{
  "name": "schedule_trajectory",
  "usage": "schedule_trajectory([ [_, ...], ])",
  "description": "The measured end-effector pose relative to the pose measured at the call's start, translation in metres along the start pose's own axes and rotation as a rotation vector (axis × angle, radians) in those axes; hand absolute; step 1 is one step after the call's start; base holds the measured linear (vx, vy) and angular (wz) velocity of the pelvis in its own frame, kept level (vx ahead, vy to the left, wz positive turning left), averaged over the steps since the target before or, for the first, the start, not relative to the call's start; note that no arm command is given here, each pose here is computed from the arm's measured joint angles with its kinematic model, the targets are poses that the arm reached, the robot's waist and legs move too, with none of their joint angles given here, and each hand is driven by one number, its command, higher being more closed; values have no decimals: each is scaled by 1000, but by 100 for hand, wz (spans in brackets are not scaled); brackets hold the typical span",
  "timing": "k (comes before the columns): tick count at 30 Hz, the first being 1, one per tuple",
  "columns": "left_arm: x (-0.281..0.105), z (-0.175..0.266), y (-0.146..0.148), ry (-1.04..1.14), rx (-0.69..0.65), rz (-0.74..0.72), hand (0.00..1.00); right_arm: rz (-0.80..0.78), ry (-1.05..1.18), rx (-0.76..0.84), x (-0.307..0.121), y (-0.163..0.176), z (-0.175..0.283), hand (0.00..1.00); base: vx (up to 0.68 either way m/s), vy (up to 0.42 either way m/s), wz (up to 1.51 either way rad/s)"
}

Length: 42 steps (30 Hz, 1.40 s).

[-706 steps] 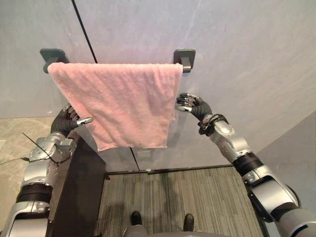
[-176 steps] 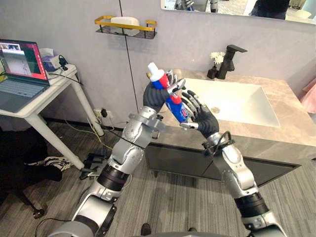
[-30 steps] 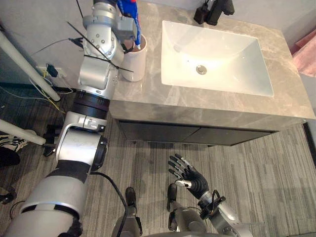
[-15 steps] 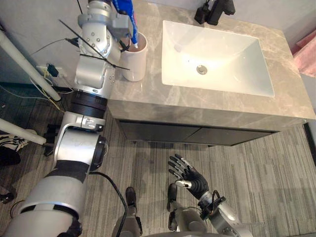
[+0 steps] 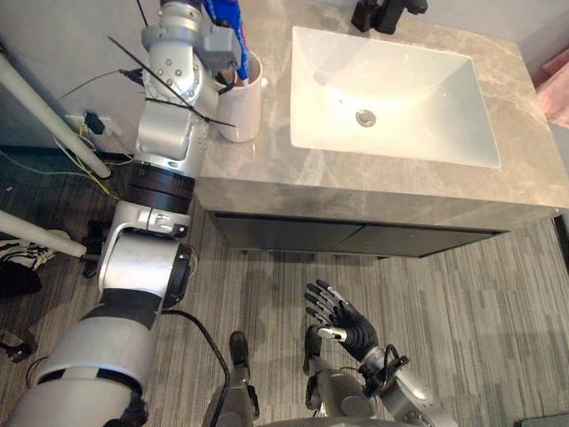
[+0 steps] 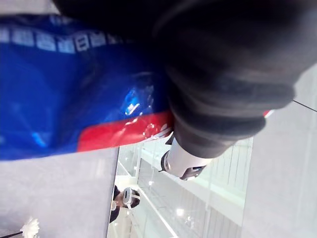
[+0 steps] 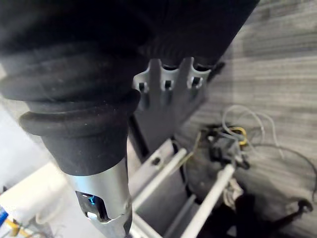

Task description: Organize washtable

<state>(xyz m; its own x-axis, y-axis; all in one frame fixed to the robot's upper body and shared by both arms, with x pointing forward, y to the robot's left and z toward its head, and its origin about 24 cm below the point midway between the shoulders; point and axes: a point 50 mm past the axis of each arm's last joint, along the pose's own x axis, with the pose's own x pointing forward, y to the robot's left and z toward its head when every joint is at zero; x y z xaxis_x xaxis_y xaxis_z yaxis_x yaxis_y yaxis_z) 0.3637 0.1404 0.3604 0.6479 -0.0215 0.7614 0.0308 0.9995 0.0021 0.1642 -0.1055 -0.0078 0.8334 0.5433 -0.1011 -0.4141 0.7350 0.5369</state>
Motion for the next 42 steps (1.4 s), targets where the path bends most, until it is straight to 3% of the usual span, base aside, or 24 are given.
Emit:
schedule_trajectory([
  [10, -7, -11, 4, 32, 19, 6, 100, 1, -9, -4, 0, 0, 2, 0, 0, 0, 0],
  [11, -9, -13, 5, 37, 24, 7, 0, 0, -10, -4, 0, 0, 2, 0, 0, 0, 0],
  [42, -17, -14, -12, 23, 52, -91, 0, 43, -80, -45, 10, 2, 23, 0, 0, 0, 0],
])
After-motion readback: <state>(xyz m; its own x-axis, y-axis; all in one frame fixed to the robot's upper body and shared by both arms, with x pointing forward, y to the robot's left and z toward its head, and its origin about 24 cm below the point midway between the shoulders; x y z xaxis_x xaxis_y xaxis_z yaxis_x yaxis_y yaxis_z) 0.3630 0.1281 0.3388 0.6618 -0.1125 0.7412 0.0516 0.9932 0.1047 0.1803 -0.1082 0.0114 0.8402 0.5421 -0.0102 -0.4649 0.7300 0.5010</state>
